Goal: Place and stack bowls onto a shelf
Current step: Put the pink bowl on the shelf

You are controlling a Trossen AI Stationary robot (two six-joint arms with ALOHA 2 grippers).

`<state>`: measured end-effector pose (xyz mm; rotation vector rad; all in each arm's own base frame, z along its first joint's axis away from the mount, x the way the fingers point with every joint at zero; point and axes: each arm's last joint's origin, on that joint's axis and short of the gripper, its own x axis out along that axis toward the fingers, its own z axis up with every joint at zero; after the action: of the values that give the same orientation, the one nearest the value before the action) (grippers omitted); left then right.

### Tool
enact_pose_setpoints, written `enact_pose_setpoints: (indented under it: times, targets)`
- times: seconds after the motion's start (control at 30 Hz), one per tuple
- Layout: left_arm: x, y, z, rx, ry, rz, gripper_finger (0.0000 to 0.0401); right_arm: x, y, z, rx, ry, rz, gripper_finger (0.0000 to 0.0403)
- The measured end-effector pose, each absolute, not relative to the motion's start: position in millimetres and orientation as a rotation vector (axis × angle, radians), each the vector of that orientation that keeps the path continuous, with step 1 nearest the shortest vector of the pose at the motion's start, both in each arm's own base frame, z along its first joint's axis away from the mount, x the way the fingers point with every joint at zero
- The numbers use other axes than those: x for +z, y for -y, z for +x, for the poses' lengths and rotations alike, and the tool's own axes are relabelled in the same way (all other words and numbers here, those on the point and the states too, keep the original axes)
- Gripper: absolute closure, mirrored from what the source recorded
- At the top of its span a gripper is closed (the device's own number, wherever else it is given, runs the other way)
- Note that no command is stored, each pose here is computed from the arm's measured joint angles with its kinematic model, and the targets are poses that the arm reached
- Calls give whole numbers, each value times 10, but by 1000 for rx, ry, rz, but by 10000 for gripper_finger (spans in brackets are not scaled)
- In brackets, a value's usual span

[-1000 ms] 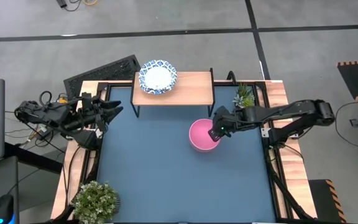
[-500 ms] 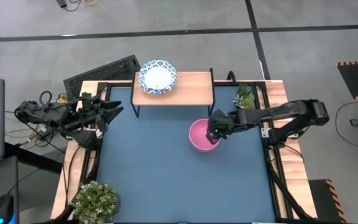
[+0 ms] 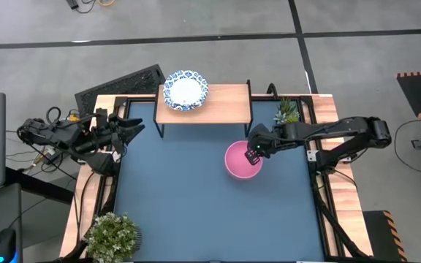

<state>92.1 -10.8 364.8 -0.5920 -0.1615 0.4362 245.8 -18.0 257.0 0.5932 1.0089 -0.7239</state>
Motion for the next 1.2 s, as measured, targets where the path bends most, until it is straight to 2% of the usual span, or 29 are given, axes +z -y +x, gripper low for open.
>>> enact_pose_setpoints:
  times: [0.4,0.9,1.1,1.2]
  targets:
    - [3646,101,918,461,171,-603,188,2632,248,2449,-667,-1005,659,376]
    - [3645,90,912,504,191,-629,188,3558,481,2439,-563,-786,729,376]
    - [3645,89,911,507,201,-657,188,3904,850,2357,-654,-593,717,376]
    - [3645,88,911,507,201,-660,188,3959,1110,2270,-739,-551,710,376]
